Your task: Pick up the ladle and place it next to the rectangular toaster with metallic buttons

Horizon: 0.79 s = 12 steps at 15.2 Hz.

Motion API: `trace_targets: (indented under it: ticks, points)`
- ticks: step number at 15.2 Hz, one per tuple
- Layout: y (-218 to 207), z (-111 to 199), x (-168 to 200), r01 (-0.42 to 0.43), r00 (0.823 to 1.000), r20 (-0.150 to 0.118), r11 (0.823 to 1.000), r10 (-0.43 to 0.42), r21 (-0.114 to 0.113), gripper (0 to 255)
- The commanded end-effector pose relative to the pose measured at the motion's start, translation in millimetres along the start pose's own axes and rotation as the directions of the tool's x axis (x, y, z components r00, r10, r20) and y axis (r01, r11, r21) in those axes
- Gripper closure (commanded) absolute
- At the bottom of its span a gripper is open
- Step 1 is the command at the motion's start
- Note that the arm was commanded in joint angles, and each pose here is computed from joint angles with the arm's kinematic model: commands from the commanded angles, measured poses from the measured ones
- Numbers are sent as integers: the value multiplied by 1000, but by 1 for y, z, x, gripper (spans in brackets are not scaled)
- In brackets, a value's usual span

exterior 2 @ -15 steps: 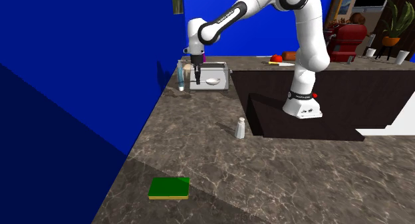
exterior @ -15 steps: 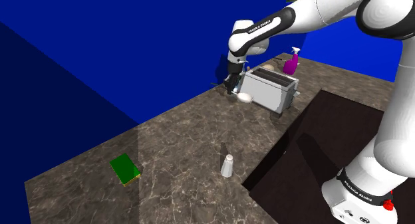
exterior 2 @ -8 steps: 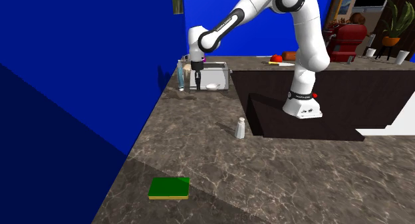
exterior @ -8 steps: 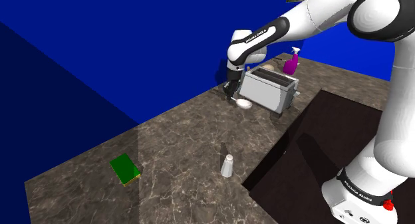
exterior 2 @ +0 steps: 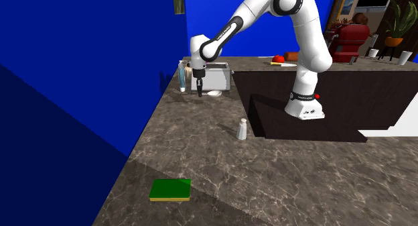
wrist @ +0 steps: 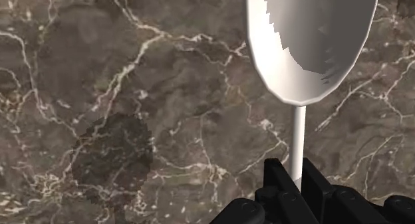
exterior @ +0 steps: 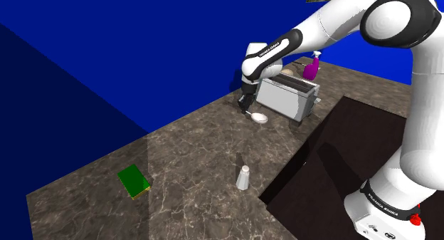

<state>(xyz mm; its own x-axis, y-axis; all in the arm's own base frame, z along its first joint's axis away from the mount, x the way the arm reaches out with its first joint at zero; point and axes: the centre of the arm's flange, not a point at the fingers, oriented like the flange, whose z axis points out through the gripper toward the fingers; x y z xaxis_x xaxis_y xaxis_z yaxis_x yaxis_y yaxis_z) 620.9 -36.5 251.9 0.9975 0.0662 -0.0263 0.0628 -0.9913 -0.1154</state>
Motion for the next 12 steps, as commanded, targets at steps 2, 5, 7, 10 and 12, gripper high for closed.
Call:
trace_targets:
  ticks: [2,5,7,10,12]
  points:
    - [2,15,1,0,1000,-1,1000,0,0,255]
    - [4,31,1,0,1000,-1,1000,0,0,255]
    - [5,42,1,0,1000,-1,1000,0,0,255]
    - [7,57,2,0,1000,-1,1000,0,0,255]
    - [8,68,2,0,1000,-1,1000,0,0,255]
